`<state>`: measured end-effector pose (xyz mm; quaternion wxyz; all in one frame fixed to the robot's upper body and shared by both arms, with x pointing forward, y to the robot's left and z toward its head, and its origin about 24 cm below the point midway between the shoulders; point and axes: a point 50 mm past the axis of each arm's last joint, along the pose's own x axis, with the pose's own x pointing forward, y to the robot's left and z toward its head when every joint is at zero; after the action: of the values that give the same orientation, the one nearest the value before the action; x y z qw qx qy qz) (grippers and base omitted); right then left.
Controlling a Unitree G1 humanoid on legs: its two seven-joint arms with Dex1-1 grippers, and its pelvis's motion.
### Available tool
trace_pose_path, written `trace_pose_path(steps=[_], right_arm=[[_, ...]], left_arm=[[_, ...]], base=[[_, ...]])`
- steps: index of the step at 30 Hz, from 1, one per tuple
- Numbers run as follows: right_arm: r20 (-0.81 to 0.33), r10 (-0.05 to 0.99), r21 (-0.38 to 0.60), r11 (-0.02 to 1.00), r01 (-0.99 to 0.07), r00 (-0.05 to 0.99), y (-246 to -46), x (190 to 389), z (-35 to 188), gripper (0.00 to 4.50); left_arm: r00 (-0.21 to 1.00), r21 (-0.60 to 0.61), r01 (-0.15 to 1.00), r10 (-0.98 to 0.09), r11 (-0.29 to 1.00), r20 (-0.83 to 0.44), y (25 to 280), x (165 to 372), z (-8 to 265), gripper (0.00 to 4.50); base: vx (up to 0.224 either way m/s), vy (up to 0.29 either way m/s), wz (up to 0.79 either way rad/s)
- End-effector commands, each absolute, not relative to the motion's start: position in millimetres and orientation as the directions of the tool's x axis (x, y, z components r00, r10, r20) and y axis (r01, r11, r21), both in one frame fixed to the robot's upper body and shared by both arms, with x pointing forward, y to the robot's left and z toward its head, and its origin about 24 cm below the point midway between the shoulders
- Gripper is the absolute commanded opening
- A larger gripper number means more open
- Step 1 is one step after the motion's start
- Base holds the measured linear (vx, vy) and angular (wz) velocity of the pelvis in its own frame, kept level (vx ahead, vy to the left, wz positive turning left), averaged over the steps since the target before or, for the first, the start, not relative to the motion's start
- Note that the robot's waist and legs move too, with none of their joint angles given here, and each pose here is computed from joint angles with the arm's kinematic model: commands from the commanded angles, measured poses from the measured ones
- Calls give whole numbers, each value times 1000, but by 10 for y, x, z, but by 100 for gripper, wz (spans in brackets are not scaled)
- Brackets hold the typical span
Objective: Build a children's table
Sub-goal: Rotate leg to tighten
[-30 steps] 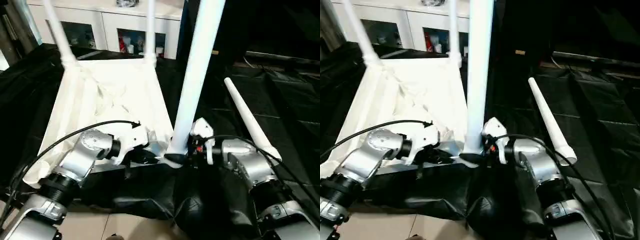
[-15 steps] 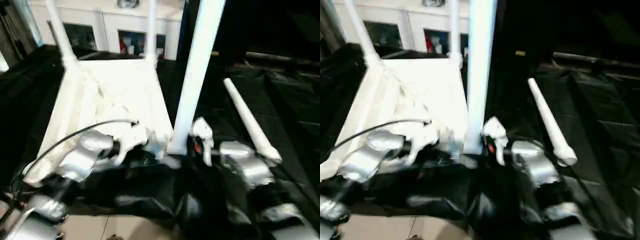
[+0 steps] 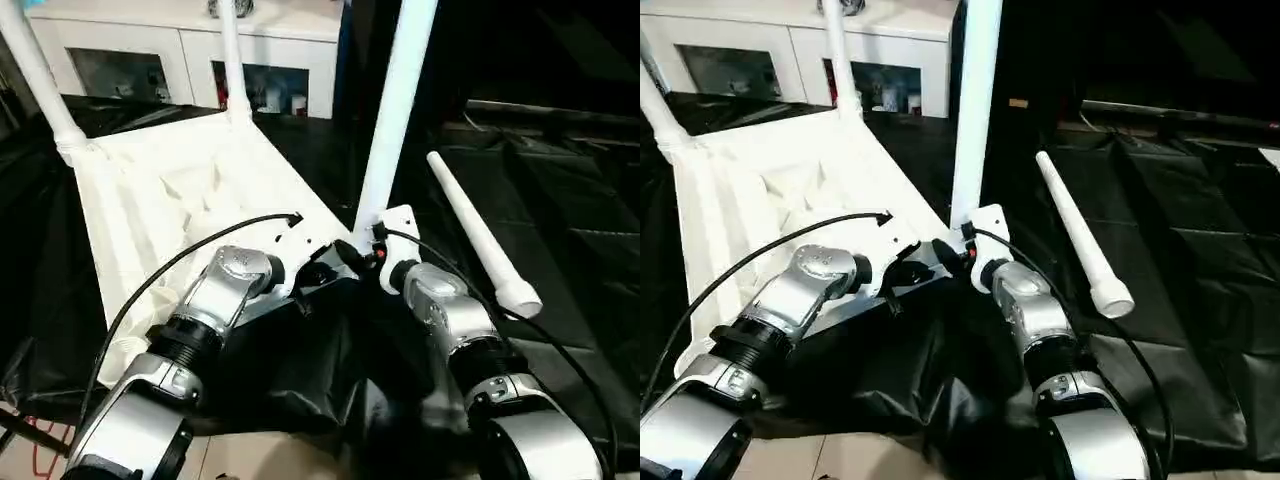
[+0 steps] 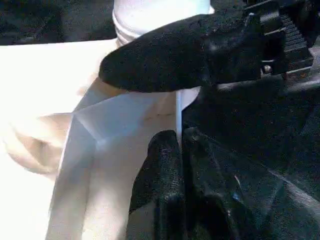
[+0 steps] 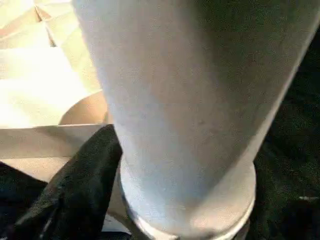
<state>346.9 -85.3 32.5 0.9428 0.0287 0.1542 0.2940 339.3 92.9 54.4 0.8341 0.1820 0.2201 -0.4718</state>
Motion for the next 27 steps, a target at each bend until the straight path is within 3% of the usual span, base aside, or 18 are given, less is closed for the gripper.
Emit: trace_pose_path(steps=[1, 11, 15, 23, 24, 27], right_arm=[[-271, 710, 186, 701, -688, 650, -549, 3327, 268, 385], [-257, 818, 74, 547, -834, 514, -922, 3260, 357, 394], [-294, 886, 57, 391, -919, 359, -1076, 3141, 402, 394], [-322, 919, 91, 267, -959, 226, -1153, 3032, 420, 394], [-323, 921, 93, 260, -961, 218, -1153, 3024, 420, 369], [-320, 926, 108, 246, -963, 201, -1135, 3003, 415, 362]], left_arm=[[436, 135, 893, -751, 429, -496, 796, 3378, 626, 0], [264, 98, 964, -836, 248, -481, 964, 3188, 622, 0], [149, 45, 988, -845, 147, -514, 1072, 3056, 604, 0], [37, -14, 998, -829, 54, -558, 1204, 2936, 582, 0], [32, -18, 999, -829, 50, -559, 1212, 2928, 582, 0], [28, -20, 999, -828, 47, -560, 1226, 2915, 581, 0]], base=[[0, 0, 0], [0, 0, 0], [0, 0, 0], [0, 0, 0], [0, 0, 0], [0, 0, 0]])
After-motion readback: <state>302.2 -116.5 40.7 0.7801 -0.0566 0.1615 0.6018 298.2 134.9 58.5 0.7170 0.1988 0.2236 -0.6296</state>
